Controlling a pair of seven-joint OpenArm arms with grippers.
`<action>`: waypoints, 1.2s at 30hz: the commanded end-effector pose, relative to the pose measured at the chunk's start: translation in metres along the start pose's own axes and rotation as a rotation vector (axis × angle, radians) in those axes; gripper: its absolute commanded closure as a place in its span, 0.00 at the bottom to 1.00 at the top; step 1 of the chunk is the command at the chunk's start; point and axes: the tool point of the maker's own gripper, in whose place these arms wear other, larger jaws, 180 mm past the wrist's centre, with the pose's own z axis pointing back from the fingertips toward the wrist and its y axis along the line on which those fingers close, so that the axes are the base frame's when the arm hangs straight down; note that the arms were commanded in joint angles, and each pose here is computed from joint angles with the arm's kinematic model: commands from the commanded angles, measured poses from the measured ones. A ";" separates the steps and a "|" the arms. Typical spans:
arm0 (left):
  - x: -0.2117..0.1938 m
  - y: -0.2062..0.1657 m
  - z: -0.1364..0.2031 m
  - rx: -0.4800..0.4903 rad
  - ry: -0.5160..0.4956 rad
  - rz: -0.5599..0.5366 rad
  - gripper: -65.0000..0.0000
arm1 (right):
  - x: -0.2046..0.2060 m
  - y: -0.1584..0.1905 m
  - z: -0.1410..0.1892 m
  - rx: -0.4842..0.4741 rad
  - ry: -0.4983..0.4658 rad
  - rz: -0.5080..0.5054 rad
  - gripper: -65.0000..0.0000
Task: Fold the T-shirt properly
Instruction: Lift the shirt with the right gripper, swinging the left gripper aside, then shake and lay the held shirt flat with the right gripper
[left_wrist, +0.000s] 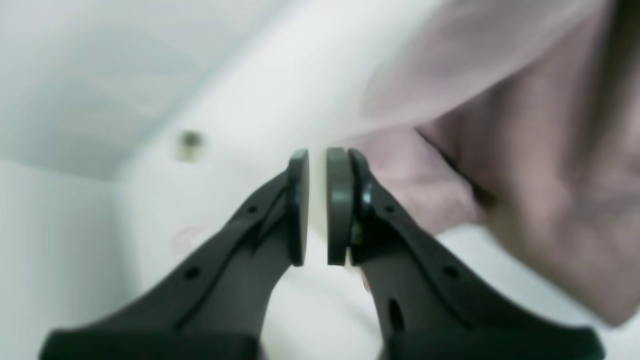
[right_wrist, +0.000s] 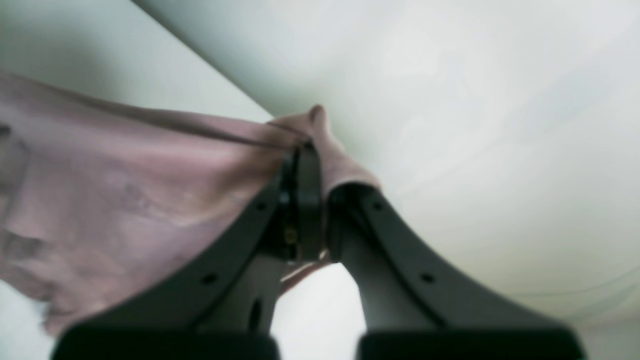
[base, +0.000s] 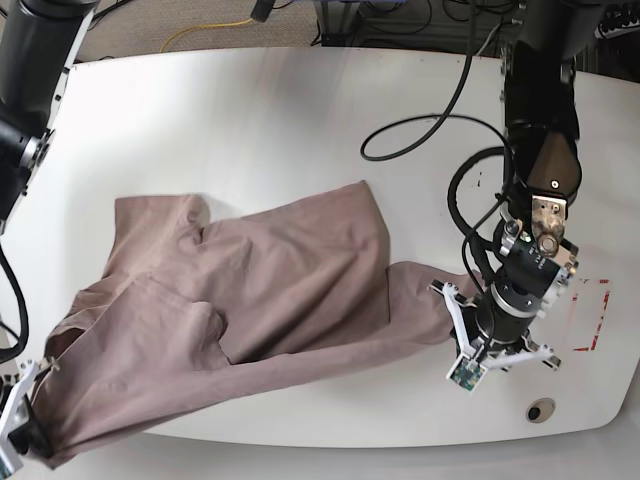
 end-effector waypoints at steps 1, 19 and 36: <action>0.036 0.035 0.010 0.080 -0.084 -0.027 0.91 | 0.028 -0.023 0.006 -0.036 -0.056 0.010 1.00; 0.073 0.093 0.041 0.193 -0.049 -0.316 0.91 | 0.104 -0.045 0.017 -0.066 -0.123 0.130 1.00; -0.013 -0.052 0.016 -0.156 -0.006 -0.070 0.91 | 0.079 -0.029 0.000 -0.018 -0.071 0.114 1.00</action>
